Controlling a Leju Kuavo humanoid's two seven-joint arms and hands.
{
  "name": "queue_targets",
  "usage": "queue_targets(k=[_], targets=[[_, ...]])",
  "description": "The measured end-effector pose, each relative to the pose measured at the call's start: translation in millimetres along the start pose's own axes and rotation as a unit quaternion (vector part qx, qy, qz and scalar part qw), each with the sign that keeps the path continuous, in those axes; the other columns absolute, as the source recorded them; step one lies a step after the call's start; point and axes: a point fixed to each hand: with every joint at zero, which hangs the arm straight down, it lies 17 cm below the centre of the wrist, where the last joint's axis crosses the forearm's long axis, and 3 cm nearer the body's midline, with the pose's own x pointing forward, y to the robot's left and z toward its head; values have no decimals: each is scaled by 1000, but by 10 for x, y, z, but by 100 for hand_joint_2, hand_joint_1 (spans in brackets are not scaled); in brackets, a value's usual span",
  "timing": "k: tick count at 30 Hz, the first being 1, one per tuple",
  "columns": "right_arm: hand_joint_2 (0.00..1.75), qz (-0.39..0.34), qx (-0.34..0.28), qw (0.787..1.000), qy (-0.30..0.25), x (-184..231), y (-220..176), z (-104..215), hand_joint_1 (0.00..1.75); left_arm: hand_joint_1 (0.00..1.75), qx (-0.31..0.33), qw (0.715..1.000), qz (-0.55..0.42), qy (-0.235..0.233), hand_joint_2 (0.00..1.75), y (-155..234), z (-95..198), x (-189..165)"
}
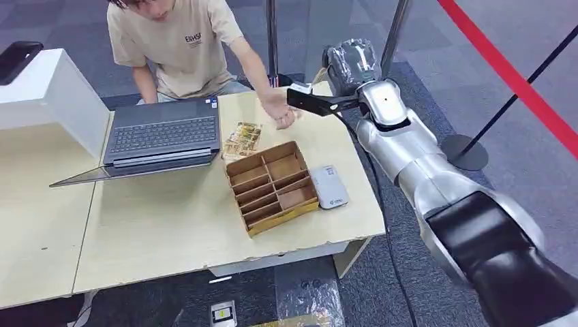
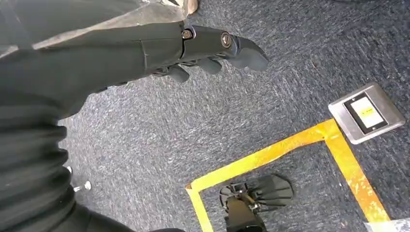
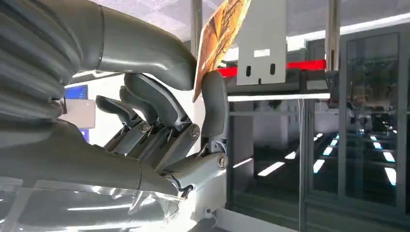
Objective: Pass the card to the sensor for recognition and then transmit it.
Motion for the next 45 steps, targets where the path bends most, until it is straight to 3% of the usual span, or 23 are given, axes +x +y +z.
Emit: queue_targets(k=[12,13,14,15,20,22,26,34,38,45], targets=[[175,2,10,1000,0,-32,95,58,175,0,0,1000,0,0,175,0,0,0],[175,0,11,1000,2,-44,108,68,21,0,0,1000,0,0,175,-1,0,-1],[175,-5,13,1000,6,-59,124,80,0,0,0,1000,1,0,175,-2,0,-1],[0,-9,15,1000,10,-79,140,91,0,0,0,1000,2,0,175,-1,0,-1],[0,-58,35,997,35,-181,244,137,0,0,0,1000,8,1,175,-3,0,-2],[0,-128,44,989,62,-259,305,169,0,0,1,1000,13,1,175,0,0,-3],[0,-283,36,953,106,-382,328,200,0,0,5,1000,25,2,175,6,1,-49],[0,-542,29,825,159,-328,574,532,0,0,12,999,43,15,175,66,5,-284],[0,-616,25,759,208,-284,864,1035,0,0,21,998,56,22,175,128,10,-452],[0,-678,7,697,231,-132,955,1813,0,0,38,996,73,46,175,227,37,-792]])
